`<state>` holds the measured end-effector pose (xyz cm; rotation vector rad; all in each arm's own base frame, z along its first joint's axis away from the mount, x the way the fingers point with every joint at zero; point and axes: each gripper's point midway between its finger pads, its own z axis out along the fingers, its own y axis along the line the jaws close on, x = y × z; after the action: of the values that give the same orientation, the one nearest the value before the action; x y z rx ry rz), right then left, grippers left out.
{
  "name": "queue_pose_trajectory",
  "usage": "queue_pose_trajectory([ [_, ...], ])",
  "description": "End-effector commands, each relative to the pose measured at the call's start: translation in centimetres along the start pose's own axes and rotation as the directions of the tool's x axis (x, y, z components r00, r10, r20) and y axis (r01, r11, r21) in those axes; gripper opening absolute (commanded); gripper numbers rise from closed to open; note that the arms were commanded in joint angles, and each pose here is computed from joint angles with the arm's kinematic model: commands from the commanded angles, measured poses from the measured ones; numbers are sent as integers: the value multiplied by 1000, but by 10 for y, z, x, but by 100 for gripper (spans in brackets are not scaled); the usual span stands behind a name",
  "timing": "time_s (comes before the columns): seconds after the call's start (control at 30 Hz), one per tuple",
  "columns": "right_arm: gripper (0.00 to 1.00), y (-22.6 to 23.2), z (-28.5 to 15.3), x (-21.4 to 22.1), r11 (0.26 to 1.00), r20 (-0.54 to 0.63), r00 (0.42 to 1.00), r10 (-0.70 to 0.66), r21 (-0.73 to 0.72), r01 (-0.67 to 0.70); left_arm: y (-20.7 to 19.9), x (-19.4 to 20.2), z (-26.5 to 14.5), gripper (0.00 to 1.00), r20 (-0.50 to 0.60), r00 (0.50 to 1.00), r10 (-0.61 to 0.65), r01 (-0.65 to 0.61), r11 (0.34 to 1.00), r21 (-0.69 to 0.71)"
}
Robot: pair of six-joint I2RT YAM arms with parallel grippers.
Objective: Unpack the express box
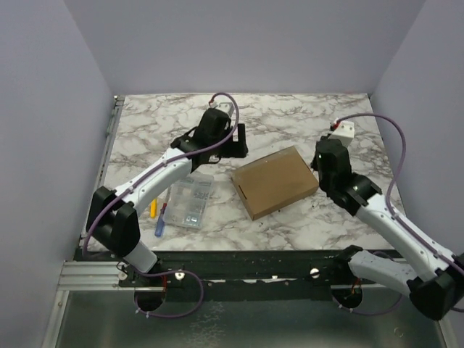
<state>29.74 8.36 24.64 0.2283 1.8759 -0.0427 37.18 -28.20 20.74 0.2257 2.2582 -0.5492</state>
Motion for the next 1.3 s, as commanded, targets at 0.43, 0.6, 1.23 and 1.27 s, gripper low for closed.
queue_pose_trajectory([
  [0.43, 0, -34, 136, 82, 911, -569, 728, -383, -103, 398, -8, 145, 21, 88, -162, 931, -328, 337, 941, 32],
  [0.6, 0, -16, 128, 113, 934, -637, 686, -351, -193, 299, -12, 133, 46, 90, -177, 936, -304, 316, 948, 38],
  [1.23, 0, 76, 3, 120, 877, -570, 821, 20, -385, -289, -27, 2, 193, 93, -111, 987, 114, -105, 991, 82],
  [1.27, 0, 73, 1, 115, 880, -554, 832, 24, -383, -281, -20, -11, 191, 94, -94, 984, 152, -149, 988, 33],
])
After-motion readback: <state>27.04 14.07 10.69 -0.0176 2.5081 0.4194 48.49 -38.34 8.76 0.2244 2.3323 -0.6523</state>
